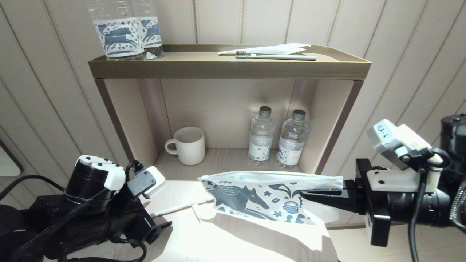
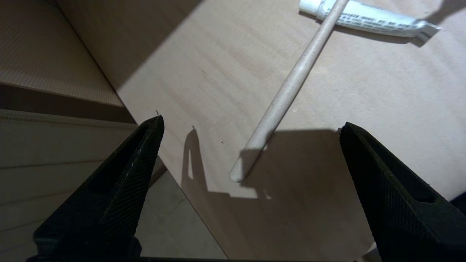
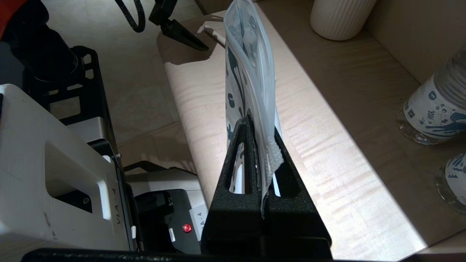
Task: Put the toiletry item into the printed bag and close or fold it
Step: Pick up a toothbrush
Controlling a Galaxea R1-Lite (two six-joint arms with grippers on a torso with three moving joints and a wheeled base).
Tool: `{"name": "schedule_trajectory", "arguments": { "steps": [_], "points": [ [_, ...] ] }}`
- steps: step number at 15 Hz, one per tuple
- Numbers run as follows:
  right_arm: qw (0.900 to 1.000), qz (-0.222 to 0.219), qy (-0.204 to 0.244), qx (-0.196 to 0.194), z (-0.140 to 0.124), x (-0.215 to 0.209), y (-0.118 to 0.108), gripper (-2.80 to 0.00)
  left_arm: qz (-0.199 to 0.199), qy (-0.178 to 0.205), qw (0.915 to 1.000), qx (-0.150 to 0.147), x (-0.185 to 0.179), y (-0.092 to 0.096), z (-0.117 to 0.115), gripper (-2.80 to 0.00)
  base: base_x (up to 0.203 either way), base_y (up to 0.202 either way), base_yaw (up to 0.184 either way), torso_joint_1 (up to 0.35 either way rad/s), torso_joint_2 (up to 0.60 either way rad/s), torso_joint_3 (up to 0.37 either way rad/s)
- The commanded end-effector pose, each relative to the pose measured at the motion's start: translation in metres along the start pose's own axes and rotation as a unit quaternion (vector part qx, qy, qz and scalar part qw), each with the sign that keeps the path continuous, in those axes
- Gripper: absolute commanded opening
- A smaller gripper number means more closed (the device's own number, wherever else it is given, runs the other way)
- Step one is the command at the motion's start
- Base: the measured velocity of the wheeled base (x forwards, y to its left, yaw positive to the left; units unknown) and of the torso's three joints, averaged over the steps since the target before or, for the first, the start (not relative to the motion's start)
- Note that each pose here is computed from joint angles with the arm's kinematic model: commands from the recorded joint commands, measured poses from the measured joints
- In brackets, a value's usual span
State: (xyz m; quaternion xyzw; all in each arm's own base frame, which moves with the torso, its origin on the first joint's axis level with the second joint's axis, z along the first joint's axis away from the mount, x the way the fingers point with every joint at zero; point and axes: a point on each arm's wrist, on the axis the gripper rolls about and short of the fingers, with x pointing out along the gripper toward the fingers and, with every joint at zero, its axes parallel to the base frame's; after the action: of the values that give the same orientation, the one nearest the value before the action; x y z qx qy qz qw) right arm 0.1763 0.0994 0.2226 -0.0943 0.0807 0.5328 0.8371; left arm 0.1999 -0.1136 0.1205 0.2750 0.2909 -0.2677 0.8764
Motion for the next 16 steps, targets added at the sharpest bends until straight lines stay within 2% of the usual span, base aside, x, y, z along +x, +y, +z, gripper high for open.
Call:
{"name": "schedule_trajectory", "arguments": {
  "steps": [1,8,14,16],
  "points": [
    [1.0,0.001,-0.002,-0.002,0.0,0.0,0.0,-2.8,-0.005,0.024,0.9997,-0.002,0.015,0.001,-0.003,0.0,0.0,0.0,0.0,0.0,0.0,0.0],
    [1.0,0.002,0.002,0.001,-0.001,0.002,-0.001,-2.8,-0.009,0.039,0.9992,0.005,0.029,0.005,-0.004,0.0,0.0,0.0,0.0,0.0,0.0,0.0],
    [1.0,0.004,0.004,0.003,-0.002,0.003,-0.001,-2.8,-0.021,0.048,0.9986,0.0,0.023,0.007,-0.005,0.0,0.0,0.0,0.0,0.0,0.0,0.0],
    [1.0,0.004,0.004,0.002,-0.002,0.003,-0.001,-2.8,-0.048,0.039,0.998,-0.005,0.016,0.007,-0.004,0.0,0.0,0.0,0.0,0.0,0.0,0.0]
  ]
}}
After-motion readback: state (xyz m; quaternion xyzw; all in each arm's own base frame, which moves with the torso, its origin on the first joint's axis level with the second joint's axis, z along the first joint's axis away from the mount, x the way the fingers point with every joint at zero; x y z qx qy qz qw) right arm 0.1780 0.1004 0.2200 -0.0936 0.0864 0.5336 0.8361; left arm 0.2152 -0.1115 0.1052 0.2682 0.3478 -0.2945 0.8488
